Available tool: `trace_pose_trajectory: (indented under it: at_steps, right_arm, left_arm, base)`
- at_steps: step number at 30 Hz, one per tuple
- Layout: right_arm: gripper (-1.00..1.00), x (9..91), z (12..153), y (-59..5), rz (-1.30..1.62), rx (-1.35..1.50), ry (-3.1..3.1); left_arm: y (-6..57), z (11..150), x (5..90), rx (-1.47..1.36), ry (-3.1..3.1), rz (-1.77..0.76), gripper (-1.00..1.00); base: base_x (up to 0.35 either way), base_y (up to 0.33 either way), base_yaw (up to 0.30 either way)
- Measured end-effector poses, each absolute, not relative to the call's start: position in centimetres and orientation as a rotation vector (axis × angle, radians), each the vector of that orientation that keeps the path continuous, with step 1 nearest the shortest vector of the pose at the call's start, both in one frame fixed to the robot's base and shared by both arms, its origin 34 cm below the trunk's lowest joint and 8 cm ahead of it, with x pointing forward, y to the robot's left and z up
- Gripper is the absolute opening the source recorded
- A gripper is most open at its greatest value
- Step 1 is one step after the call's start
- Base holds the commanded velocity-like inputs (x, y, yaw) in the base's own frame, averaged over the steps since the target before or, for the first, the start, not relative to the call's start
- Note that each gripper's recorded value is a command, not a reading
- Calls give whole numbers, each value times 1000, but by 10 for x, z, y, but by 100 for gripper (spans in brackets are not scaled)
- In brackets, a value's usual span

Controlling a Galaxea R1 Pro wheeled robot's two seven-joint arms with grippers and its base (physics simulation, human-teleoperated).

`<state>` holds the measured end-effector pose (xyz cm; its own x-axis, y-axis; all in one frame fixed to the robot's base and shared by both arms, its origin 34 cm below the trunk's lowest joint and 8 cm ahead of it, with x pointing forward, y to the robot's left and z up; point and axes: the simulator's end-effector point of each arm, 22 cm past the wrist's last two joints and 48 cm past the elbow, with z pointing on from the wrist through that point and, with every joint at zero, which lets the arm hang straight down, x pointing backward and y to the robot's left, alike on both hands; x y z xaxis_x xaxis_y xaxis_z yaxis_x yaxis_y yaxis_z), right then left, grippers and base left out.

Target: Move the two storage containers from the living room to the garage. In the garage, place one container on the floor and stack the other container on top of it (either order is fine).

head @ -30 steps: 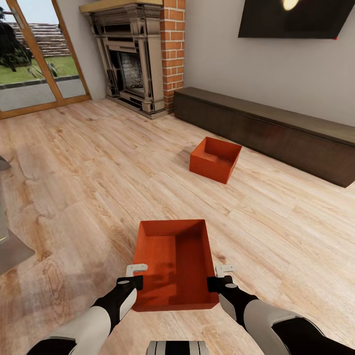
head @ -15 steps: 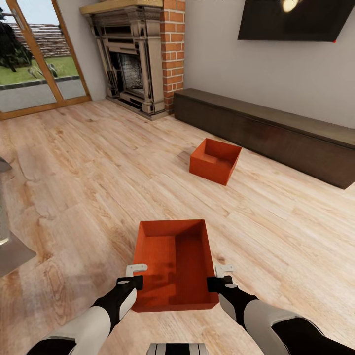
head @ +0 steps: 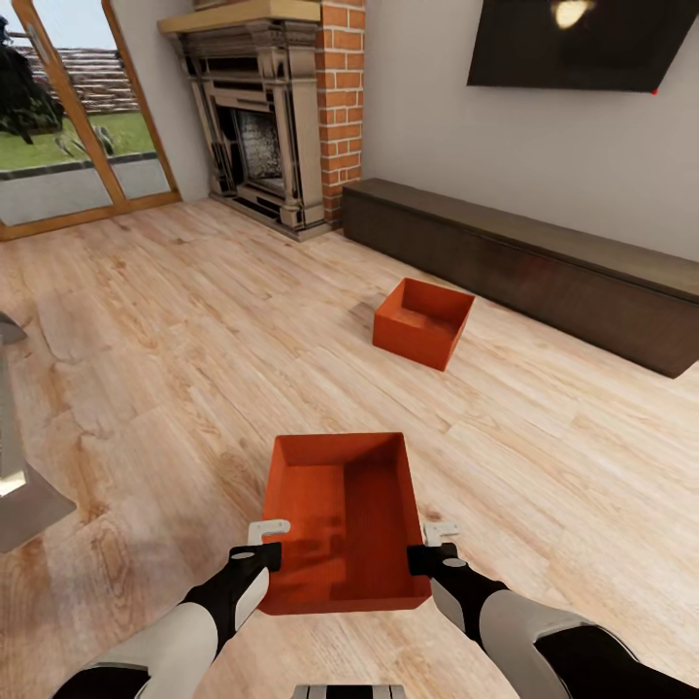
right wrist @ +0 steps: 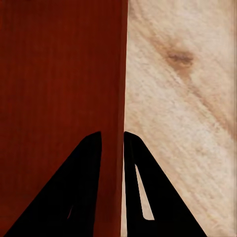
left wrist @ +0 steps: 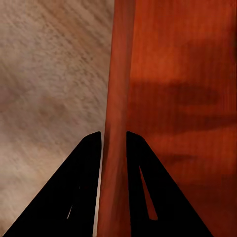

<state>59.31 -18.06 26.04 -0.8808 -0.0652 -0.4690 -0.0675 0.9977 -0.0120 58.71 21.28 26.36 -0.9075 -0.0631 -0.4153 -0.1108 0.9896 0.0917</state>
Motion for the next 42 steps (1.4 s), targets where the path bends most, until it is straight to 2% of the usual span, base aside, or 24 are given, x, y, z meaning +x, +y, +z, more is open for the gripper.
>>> trace_pose_trajectory:
  at_steps: [42]
  right_arm:
    - [-100, 610, 349, -180, 6, -96, 2656]
  left_arm:
    - [213, 352, 603, -127, 2714, 157, -100]
  base:
    - [0, 0, 0]
